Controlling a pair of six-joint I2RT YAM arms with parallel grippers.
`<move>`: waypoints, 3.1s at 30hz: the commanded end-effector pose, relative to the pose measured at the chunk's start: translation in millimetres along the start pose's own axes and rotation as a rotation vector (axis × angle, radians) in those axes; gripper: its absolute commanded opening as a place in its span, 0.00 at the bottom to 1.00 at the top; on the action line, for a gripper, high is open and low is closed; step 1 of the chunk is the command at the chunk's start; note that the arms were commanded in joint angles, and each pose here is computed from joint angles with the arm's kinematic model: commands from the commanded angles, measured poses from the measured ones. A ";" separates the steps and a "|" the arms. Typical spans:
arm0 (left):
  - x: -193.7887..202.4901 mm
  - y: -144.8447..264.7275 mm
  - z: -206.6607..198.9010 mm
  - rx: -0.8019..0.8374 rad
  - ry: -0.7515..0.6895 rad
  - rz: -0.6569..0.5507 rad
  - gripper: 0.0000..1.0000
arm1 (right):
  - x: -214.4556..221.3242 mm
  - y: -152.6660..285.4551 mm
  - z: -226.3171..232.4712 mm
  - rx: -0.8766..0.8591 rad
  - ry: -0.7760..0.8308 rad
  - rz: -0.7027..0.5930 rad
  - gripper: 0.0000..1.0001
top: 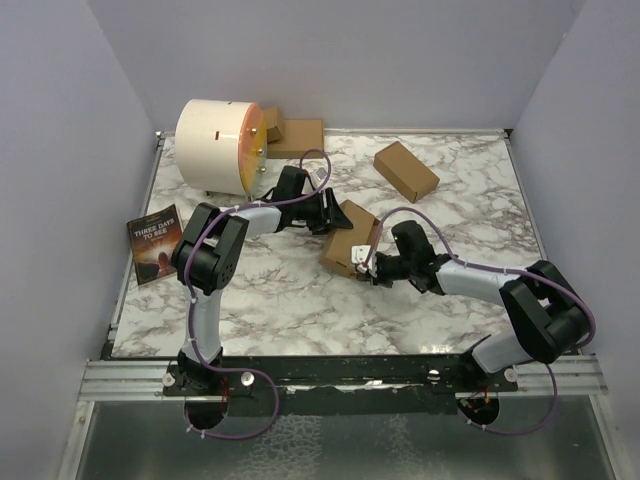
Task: Fold the paper box
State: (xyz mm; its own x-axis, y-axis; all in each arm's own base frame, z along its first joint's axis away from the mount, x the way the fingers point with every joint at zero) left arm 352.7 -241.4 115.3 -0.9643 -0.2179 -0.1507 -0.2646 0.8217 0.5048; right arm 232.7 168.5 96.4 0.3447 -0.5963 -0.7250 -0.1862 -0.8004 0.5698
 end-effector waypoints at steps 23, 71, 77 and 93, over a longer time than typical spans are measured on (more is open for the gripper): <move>15.2 6.0 44.6 -0.042 0.107 0.059 0.18 | 19.4 5.2 11.1 -0.051 -0.102 0.076 0.01; 15.1 9.9 49.1 0.060 0.155 0.058 0.18 | 27.5 8.9 10.1 -0.068 -0.178 0.058 0.01; 15.1 9.8 48.7 0.061 0.153 0.059 0.18 | 28.0 9.0 9.7 -0.068 -0.188 0.059 0.01; 14.2 9.9 48.0 0.064 0.153 0.057 0.18 | 30.7 8.5 8.4 -0.067 -0.224 0.072 0.01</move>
State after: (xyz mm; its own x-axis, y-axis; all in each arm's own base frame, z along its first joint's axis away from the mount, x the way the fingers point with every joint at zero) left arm 346.1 -220.3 100.2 -0.9636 -0.2639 -0.0435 -0.2588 0.8790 0.4004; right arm 239.9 158.0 92.6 0.2394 -0.5645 -0.7900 -0.1398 -0.8252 0.5473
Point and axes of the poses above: each gripper's point midway between its finger pads, its own y axis back along the fingers, its own z axis along the line the jaws close on, x = y × z, the point moved 10 cm from there along y, back along the fingers, and after that the axes turned 10 degrees about y, right-handed, at the moved point
